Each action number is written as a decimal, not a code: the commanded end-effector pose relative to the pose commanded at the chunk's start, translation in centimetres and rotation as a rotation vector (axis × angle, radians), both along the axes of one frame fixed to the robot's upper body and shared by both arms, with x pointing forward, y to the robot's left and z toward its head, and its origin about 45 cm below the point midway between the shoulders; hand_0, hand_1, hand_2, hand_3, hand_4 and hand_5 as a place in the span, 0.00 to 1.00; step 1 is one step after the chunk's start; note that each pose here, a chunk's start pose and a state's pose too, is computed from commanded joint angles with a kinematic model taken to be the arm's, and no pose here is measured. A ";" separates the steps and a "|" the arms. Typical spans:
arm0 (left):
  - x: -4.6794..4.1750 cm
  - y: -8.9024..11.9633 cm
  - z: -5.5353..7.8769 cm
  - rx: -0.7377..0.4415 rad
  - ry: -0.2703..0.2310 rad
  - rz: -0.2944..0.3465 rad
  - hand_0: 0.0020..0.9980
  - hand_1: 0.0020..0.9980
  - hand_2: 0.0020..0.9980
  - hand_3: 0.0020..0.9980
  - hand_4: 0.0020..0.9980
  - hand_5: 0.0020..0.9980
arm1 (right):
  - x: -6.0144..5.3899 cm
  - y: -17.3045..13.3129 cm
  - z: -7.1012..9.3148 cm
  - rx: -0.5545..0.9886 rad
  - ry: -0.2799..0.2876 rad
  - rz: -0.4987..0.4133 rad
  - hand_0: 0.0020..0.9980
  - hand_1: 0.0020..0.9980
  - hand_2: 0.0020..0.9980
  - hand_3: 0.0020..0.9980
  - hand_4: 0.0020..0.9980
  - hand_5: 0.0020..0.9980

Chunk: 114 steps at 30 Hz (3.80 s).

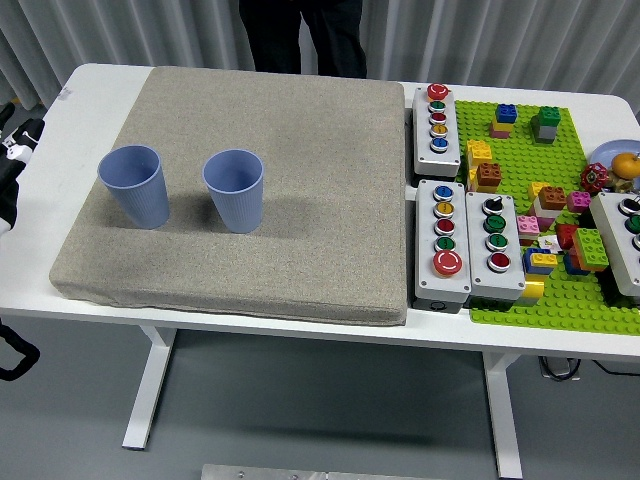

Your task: Pick cup pour cup place

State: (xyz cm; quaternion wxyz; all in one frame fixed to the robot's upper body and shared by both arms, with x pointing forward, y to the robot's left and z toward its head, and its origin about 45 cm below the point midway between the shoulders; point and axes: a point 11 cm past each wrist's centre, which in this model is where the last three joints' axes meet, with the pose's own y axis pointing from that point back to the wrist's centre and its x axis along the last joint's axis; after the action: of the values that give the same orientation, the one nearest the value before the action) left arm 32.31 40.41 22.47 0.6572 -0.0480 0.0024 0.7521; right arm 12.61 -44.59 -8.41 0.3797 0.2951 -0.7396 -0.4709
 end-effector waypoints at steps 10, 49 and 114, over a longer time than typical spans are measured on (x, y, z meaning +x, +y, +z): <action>-1.49 -1.9 -2.4 0.102 0.063 -0.034 0.91 0.91 1.00 1.00 0.90 0.27 | -0.2 0.1 -0.1 0.003 0.010 0.011 0.71 0.66 0.63 0.60 0.00 0.14; -0.40 -3.0 -7.1 0.164 0.192 -0.065 0.92 0.92 1.00 1.00 0.94 0.30 | -0.1 0.4 -0.2 0.009 0.009 0.009 0.71 0.66 0.63 0.59 0.00 0.13; 3.82 -5.2 -6.6 0.245 0.210 -0.138 0.93 0.92 1.00 1.00 0.95 0.32 | 0.6 0.4 0.0 0.006 -0.008 0.007 0.71 0.66 0.63 0.59 0.00 0.13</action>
State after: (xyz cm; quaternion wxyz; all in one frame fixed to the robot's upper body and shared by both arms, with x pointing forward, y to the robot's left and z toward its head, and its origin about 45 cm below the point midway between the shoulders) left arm 36.12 35.25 15.89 0.7044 0.1115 -0.0173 0.7008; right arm 13.17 -44.23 -8.39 0.3776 0.3008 -0.7385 -0.4707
